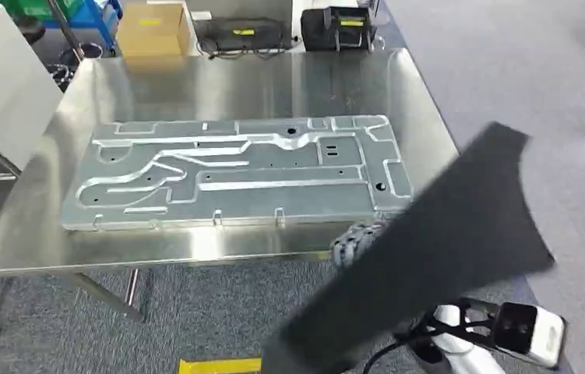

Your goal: Take the parts from the cabinet and place them on the table.

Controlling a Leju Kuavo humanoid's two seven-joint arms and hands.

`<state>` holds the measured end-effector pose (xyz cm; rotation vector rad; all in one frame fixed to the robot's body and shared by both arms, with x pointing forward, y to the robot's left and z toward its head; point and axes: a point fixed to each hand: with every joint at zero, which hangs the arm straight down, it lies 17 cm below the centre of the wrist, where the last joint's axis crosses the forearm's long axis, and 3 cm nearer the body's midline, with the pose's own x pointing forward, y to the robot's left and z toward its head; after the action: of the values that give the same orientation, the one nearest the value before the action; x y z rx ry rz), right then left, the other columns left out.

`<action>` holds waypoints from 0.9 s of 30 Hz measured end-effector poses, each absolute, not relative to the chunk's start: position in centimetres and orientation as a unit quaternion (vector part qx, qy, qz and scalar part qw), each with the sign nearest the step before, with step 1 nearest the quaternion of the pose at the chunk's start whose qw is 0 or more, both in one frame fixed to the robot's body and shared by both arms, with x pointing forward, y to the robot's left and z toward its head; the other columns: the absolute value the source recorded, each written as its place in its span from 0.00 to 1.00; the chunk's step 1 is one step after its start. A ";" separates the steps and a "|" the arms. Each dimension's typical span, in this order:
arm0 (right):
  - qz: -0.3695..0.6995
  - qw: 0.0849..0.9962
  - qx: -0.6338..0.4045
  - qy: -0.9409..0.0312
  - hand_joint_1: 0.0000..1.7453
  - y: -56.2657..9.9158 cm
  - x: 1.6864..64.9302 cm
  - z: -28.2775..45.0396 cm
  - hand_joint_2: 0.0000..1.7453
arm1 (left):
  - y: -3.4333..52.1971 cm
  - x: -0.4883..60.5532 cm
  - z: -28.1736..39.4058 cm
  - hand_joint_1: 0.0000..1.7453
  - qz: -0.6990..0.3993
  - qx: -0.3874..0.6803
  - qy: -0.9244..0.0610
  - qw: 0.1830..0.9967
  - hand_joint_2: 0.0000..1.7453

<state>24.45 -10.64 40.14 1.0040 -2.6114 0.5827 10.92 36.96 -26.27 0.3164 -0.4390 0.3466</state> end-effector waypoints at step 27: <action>0.187 0.228 -0.247 -0.923 1.00 -30.7 55.1 53.2 1.00 | 37.1 13.2 -25.7 0.00 0.116 0.133 -0.249 0.952 1.00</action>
<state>55.05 -30.66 53.20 -0.6791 -2.5434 0.5150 13.22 37.07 -25.67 0.2707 -0.5060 0.2351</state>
